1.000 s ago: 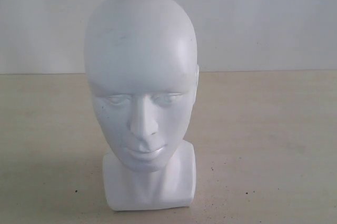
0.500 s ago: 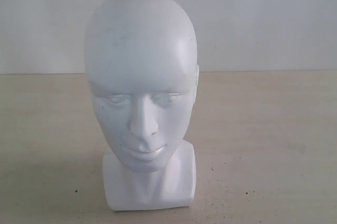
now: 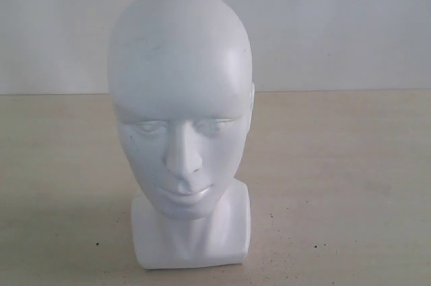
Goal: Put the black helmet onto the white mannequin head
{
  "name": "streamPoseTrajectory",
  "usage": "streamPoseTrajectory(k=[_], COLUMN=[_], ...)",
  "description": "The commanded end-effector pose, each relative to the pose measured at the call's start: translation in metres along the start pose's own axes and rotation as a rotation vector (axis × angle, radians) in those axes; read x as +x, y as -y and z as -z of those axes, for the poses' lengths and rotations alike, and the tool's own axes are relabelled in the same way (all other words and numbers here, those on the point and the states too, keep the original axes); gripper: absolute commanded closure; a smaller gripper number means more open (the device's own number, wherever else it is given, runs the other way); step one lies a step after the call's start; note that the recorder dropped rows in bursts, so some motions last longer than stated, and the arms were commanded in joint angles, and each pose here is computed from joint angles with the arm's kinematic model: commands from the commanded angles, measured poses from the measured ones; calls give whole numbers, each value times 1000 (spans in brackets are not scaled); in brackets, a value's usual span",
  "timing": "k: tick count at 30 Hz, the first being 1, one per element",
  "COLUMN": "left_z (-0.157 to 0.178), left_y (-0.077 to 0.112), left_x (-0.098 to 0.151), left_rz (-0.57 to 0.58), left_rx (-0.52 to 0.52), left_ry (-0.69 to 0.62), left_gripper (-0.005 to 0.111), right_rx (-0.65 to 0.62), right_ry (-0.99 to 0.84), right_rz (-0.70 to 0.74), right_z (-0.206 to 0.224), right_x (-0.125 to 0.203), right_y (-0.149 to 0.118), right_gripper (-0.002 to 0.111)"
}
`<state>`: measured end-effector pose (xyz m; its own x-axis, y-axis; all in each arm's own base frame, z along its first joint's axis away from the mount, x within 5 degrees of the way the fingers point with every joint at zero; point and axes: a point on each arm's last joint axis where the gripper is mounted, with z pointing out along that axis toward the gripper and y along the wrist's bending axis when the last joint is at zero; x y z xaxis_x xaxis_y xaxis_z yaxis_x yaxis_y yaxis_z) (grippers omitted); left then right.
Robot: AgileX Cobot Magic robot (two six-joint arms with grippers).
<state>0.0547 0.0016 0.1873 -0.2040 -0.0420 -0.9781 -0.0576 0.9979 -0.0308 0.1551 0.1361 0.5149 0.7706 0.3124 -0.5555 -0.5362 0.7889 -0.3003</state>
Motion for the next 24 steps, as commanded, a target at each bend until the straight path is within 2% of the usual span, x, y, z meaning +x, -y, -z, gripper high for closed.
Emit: streamPoseTrajectory(k=[1,5,9,24], left_z=[0,0,0,0], left_y=[0,0,0,0], left_x=[1,1,1,1], left_rz=[15,15,15,15], left_rx=[5,5,5,5], left_ry=[2,2,2,2], left_gripper=[102,102,102,102], right_rx=[132,191,179,140], right_ry=[230,164,123,161], right_rz=[-85,-182,-300,-908], right_z=[31,53,63,66], right_x=[-1,21,32,35], right_y=[9,6,1,-1], right_gripper=[108,108,108,108])
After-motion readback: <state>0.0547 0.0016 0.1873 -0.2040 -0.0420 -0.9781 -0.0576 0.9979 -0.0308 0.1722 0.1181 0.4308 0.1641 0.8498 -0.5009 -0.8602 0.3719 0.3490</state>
